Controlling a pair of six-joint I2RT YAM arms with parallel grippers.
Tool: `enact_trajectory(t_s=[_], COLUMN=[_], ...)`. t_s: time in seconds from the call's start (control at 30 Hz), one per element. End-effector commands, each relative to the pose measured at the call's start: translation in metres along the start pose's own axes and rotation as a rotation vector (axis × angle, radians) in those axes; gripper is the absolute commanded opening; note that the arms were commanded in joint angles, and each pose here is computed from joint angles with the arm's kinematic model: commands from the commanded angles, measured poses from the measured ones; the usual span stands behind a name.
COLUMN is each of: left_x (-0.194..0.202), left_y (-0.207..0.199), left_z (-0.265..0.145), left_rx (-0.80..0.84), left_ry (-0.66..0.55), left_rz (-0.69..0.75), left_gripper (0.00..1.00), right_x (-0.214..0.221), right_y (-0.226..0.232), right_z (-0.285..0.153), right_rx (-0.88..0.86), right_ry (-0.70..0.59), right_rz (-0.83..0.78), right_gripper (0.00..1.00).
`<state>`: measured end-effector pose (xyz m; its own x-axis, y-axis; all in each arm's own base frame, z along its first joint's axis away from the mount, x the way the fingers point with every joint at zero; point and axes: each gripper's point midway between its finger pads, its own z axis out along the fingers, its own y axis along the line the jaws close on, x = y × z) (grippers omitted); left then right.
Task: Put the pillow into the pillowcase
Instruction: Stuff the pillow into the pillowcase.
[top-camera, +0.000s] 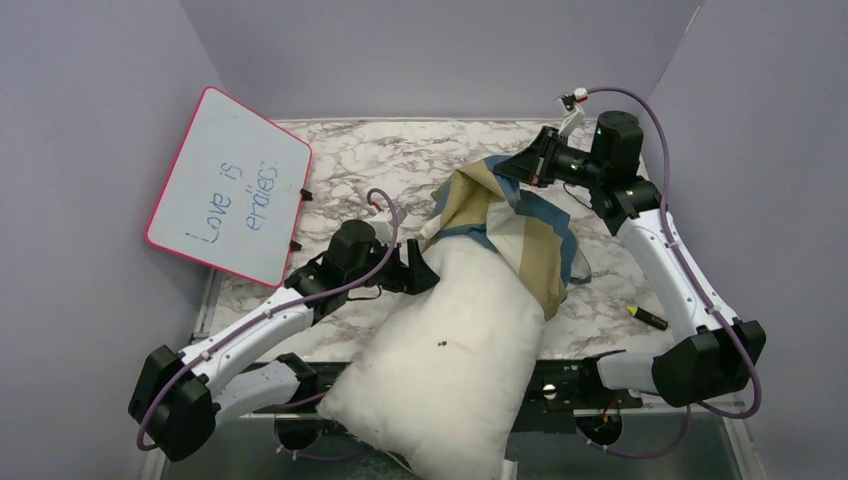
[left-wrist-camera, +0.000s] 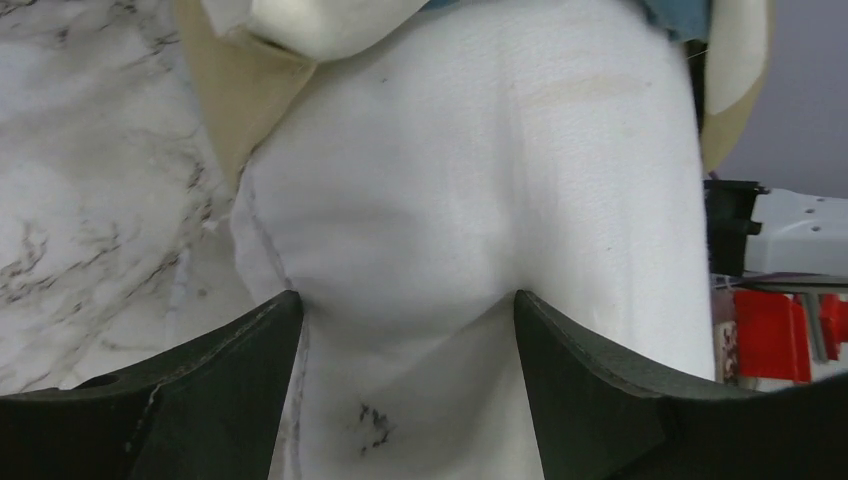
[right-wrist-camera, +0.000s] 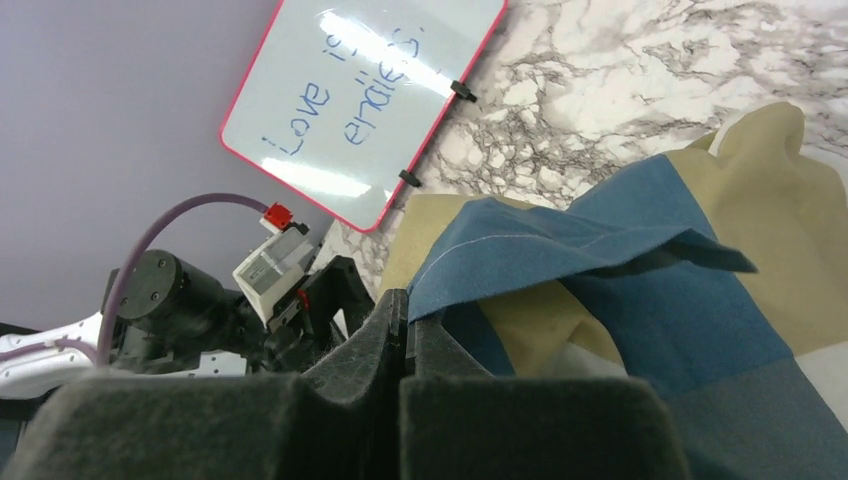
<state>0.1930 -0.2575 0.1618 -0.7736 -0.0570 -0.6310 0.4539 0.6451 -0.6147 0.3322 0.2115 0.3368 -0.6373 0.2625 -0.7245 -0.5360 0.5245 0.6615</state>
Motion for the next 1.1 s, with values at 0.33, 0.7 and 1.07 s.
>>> enact_trajectory(t_s=[0.33,0.7,1.07], left_x=[-0.131,-0.292,-0.306], left_y=[-0.008,0.063,0.099], left_z=[0.058,0.121,0.118], left_rx=[0.014,-0.136,-0.172], left_ry=[-0.323,-0.586,-0.526], left_rz=[-0.071,-0.149,-0.105], left_gripper=[0.0,0.0,0.38], right_x=[-0.045,-0.028,-0.005], right_y=[0.028,0.058,0.093], right_z=[0.018,0.026,0.086], right_rx=[-0.164,-0.314,-0.44], right_ry=[-0.07,0.026,-0.062], right_rz=[-0.271,-0.285,0.086], right_gripper=[0.0,0.0,0.26])
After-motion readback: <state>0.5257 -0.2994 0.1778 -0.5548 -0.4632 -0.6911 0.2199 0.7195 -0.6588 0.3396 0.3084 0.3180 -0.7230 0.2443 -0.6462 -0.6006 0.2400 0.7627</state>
